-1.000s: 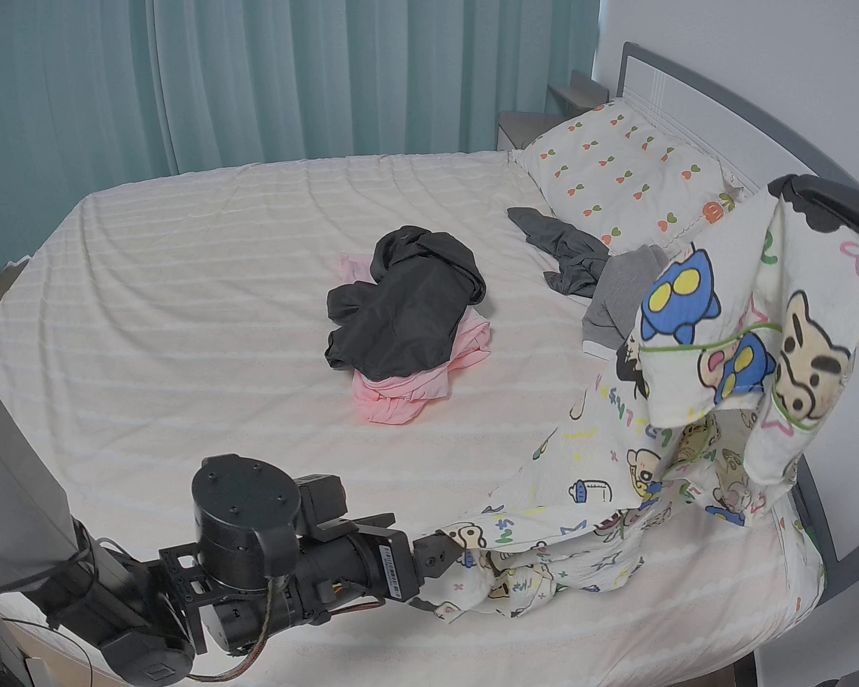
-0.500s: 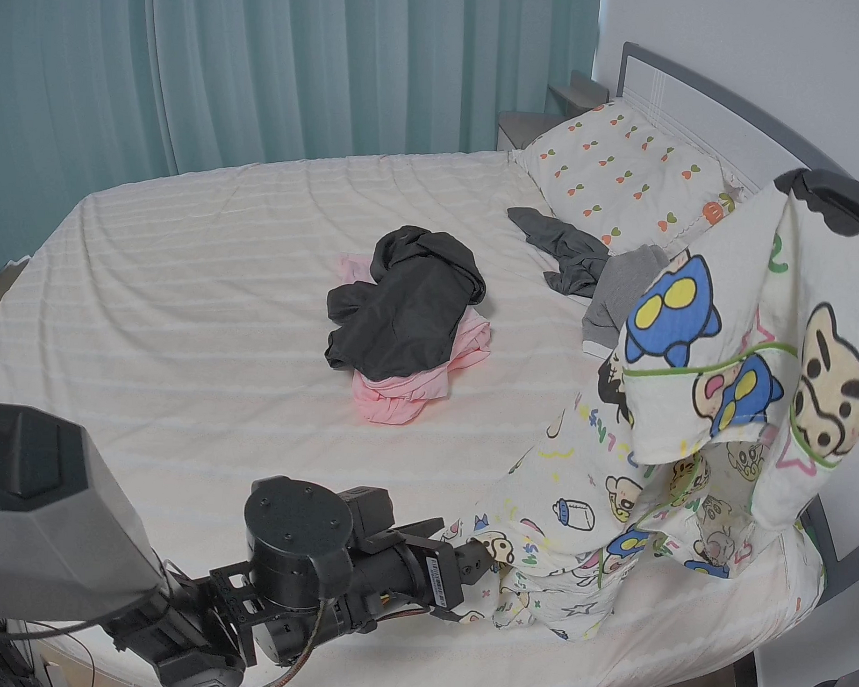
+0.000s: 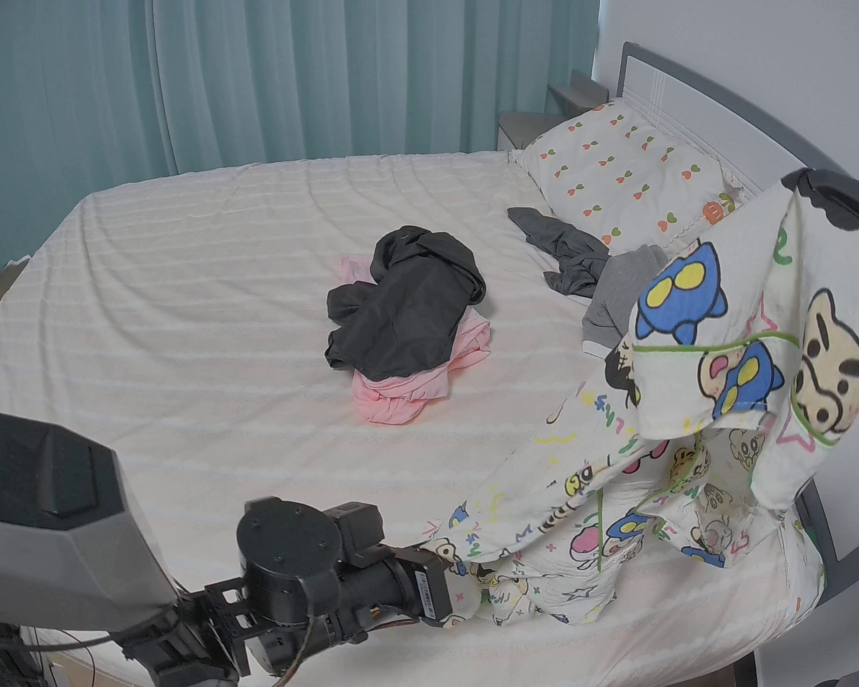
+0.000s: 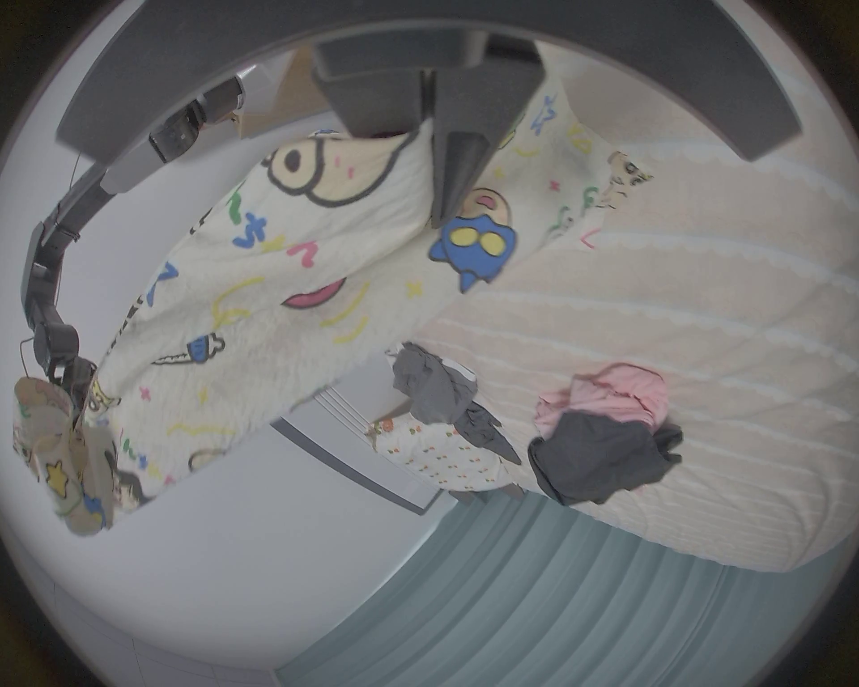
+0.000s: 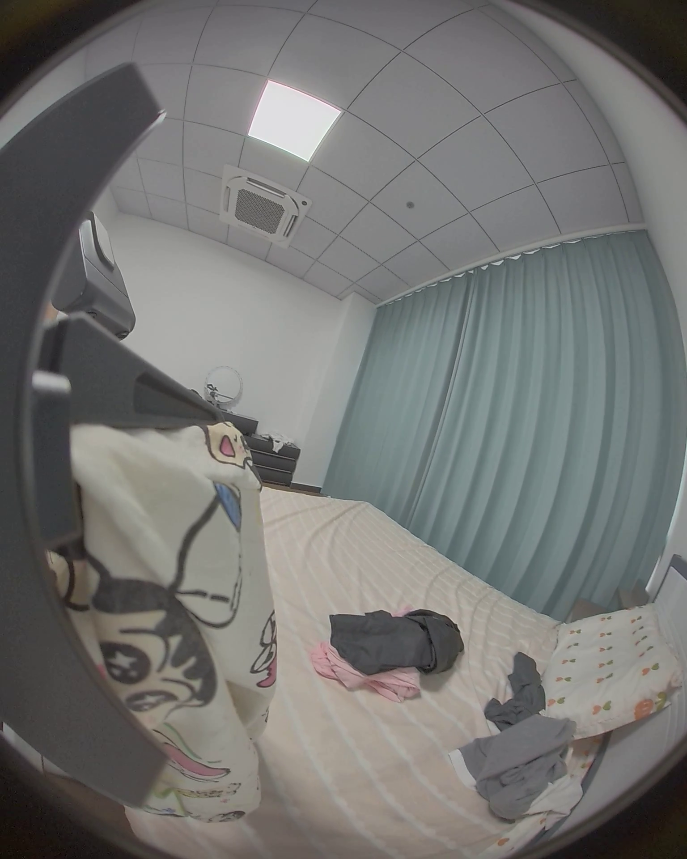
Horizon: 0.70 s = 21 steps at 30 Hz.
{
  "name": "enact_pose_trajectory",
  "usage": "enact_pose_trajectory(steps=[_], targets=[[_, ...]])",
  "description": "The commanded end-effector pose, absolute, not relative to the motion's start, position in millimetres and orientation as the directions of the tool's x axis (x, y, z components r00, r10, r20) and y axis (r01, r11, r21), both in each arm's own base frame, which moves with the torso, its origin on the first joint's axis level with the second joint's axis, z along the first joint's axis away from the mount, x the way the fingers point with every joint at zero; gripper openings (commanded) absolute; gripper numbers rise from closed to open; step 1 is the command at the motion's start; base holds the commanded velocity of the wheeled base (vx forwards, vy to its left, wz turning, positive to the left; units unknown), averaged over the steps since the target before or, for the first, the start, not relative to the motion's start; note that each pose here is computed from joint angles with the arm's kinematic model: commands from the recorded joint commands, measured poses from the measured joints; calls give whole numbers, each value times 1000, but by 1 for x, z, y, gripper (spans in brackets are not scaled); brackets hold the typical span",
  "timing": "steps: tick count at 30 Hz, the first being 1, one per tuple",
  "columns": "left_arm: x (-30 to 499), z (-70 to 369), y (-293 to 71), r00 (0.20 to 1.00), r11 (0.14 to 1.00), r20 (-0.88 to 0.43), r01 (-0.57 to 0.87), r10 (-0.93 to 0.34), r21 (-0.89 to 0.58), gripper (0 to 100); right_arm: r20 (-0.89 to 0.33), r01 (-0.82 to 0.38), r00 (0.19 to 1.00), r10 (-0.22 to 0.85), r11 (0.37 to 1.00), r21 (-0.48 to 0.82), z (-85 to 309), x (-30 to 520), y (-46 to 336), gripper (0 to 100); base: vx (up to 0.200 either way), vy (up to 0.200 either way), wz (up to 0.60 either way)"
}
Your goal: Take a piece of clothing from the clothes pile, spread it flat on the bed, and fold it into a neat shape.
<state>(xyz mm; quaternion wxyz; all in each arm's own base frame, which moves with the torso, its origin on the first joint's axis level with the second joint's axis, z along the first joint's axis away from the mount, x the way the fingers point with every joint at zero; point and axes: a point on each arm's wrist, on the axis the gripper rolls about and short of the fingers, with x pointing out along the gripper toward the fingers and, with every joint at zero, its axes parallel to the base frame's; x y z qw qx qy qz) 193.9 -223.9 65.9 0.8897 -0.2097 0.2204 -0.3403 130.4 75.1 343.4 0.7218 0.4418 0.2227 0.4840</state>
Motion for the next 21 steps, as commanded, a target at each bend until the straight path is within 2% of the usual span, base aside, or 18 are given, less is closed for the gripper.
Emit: enact_pose_trajectory(steps=[1,5,8,15,17,18,21], targets=[[196,98,-191,747,695,-159,489,-645,-527,0,99,-480,516,851,192,856,339,134,61,0,0,0,0],[199,116,-173,792,718,-95,487,-603,-497,0,75,-451,562,824,229,863,329,137,53,0,0,0,0],[197,148,-152,847,742,20,476,-531,-472,0,61,-457,578,813,261,850,316,133,45,0,0,0,0],[185,192,-131,869,751,135,482,-477,-451,0,48,-454,608,793,298,840,304,136,40,0,0,0,0],[182,207,-126,879,756,176,472,-443,-453,0,37,-463,611,791,318,827,299,138,39,0,0,0,0],[181,225,-119,896,772,220,445,-387,-454,0,29,-468,616,787,336,818,296,139,38,0,0,0,0],[176,248,-108,901,800,264,428,-343,-421,0,32,-473,619,784,341,813,296,138,37,0,0,0,0]])
